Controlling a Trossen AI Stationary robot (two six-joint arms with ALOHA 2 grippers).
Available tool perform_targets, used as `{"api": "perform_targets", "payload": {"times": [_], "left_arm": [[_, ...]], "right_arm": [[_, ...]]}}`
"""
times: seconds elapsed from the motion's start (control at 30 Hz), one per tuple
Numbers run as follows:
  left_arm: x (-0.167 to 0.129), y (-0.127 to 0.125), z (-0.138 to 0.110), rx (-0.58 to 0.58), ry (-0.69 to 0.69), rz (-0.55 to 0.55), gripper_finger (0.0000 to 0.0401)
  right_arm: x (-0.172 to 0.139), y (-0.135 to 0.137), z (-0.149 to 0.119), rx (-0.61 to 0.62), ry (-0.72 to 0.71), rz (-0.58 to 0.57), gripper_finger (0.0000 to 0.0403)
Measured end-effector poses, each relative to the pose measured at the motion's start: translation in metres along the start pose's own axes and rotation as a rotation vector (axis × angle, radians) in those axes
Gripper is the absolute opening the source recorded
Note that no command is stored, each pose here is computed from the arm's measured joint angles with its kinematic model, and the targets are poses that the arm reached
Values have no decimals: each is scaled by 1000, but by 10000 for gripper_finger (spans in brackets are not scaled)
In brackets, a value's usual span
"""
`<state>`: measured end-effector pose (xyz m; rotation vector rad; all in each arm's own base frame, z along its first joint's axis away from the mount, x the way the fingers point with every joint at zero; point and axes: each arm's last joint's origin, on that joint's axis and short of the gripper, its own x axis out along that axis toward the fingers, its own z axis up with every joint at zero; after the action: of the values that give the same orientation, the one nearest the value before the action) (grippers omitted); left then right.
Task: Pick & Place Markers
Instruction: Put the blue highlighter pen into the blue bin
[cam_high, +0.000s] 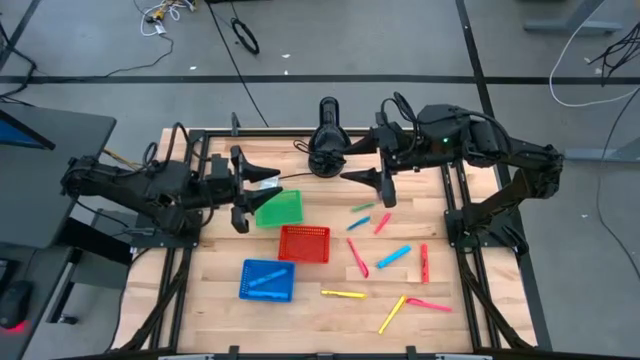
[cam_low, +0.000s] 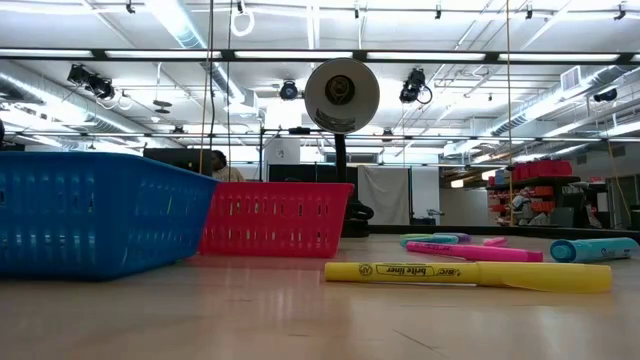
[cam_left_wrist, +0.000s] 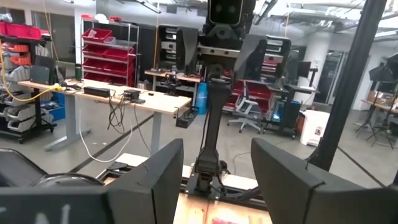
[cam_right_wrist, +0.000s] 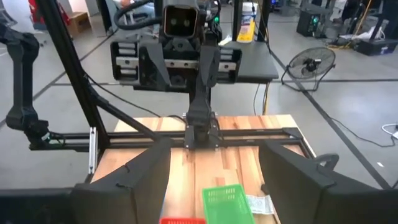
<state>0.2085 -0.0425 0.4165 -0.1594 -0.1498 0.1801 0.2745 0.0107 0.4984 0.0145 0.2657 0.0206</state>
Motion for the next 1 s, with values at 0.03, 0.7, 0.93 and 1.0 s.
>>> {"api": "perform_targets", "payload": {"times": [0.03, 0.7, 0.93, 1.0], "left_arm": [[0, 0, 0, -3, 0, 0, 195], [0, 0, -1, -5, 12, 1, 195], [0, 0, -1, -5, 12, 1, 195], [0, 0, -1, -5, 12, 1, 195]], "right_arm": [[0, 0, -1, -1, 7, 1, 247], [-28, 21, -58, -37, 643, 147, 247], [-43, 33, -71, -80, 820, 190, 247], [-47, 35, -73, -92, 846, 200, 247]]}}
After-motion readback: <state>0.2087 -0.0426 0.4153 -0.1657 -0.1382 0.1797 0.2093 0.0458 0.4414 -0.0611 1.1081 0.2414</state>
